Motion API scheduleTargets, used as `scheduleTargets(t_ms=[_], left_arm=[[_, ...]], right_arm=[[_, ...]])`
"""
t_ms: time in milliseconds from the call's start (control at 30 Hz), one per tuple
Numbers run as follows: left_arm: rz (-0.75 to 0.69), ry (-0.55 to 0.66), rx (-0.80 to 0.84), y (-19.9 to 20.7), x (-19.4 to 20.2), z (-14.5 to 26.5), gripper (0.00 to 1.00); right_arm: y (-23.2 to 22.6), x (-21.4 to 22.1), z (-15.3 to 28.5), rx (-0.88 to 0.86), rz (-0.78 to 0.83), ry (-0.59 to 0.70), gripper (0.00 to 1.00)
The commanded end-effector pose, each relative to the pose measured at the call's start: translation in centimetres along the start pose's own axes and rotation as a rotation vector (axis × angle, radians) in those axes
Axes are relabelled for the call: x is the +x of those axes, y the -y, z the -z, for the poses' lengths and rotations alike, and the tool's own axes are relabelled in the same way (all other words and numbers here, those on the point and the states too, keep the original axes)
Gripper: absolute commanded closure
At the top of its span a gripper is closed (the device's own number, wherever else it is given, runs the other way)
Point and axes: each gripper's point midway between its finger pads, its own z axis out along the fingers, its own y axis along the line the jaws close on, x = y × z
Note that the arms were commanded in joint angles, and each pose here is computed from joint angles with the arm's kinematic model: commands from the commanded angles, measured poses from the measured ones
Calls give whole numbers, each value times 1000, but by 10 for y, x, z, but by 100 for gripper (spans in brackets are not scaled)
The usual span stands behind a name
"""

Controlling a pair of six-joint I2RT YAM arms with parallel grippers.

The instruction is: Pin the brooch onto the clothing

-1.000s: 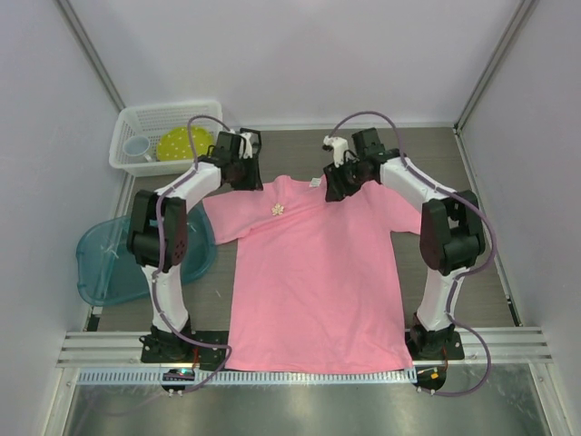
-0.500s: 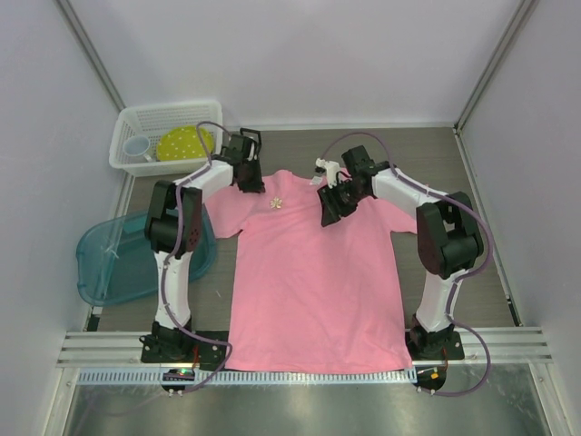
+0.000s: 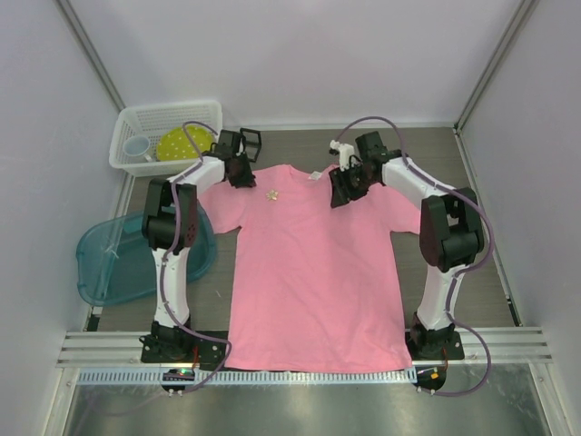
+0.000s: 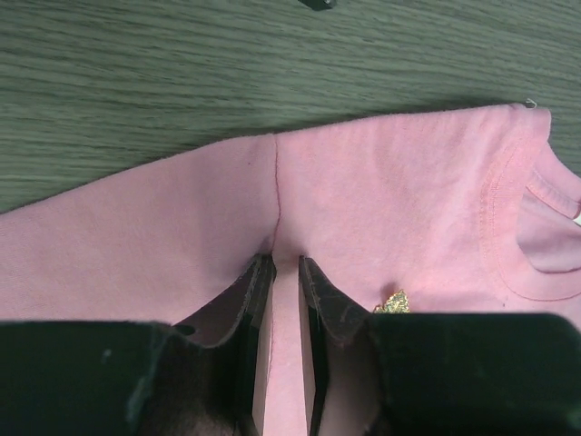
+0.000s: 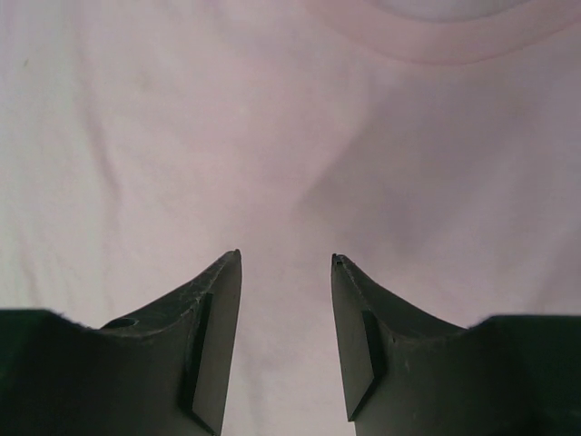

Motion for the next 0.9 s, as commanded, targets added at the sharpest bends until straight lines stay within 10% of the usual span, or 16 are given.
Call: scheduleTargets(t_ms=[0,233,867], left_arm=[[30,-27,-95,-31,6,-6,78],[46,-24,-113,-39,4,-1,78],[34,-12,-76,-40,-10,6,75]], right_arm=[[59,-35,20,150,-43,107,51],[139,-27,23,340,-75,79,51],[178,-51,0,397,-11,84,47]])
